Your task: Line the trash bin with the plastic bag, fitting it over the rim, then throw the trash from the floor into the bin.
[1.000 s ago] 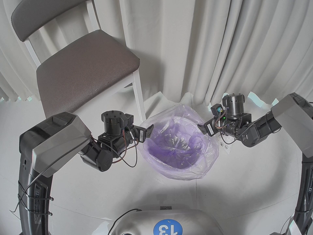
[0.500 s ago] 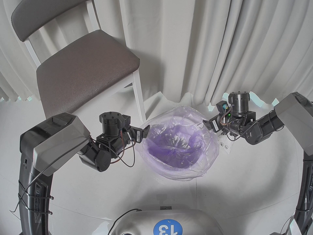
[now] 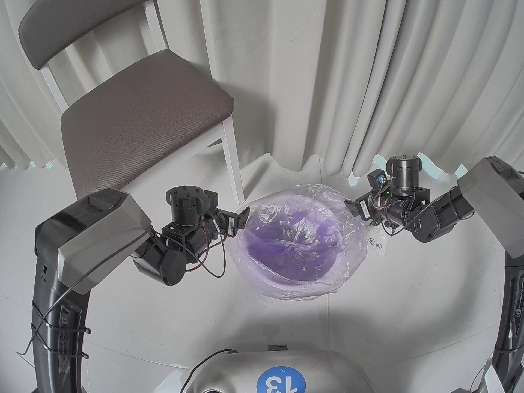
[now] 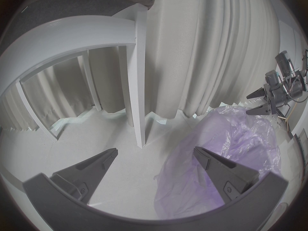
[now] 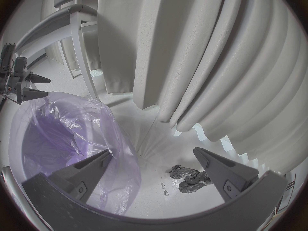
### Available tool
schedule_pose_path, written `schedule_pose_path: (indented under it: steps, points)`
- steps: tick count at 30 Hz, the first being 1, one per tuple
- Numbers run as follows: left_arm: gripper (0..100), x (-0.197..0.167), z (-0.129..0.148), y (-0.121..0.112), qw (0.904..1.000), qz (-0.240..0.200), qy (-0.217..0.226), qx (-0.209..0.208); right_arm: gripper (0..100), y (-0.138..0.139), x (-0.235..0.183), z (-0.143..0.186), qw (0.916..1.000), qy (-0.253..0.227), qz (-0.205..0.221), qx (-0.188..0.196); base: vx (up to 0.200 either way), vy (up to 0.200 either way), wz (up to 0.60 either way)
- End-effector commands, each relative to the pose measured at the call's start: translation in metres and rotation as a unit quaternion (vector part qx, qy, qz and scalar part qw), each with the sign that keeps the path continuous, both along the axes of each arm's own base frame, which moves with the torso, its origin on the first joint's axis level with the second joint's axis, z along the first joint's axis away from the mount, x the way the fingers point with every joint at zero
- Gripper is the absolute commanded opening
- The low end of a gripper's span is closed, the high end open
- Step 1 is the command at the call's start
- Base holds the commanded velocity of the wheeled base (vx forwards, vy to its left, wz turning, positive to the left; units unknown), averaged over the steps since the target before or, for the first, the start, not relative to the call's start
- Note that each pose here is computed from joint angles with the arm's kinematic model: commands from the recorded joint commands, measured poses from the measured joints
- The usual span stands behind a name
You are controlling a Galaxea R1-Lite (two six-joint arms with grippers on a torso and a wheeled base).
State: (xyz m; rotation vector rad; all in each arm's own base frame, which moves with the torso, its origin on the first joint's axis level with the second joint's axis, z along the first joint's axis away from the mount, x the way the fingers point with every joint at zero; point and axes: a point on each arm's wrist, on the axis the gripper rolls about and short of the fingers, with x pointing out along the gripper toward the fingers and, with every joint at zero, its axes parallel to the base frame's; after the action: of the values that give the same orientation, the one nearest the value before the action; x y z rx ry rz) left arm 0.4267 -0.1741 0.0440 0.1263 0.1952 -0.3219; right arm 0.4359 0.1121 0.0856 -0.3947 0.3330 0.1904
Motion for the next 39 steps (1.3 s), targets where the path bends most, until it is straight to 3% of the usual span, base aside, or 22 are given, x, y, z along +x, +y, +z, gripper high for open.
schedule_pose_path:
  steps: [1, 21, 39]
  points:
    - [100, 0.002, -0.002, 0.002, 1.0000, 0.006, -0.001, 0.005, 100, 0.001, 0.005, -0.009, 1.0000, 0.005, 0.000, -0.001, 0.000, 0.000, 0.00]
    - [100, 0.011, -0.014, 0.002, 0.9997, 0.016, 0.001, 0.021, 100, -0.003, 0.028, -0.035, 0.9996, 0.012, -0.018, 0.016, 0.000, 0.000, 0.00]
    - [100, 0.016, -0.042, 0.010, 0.9991, 0.025, 0.023, 0.026, 100, 0.000, 0.036, -0.065, 0.9986, 0.035, -0.026, 0.030, 0.000, 0.000, 0.00]
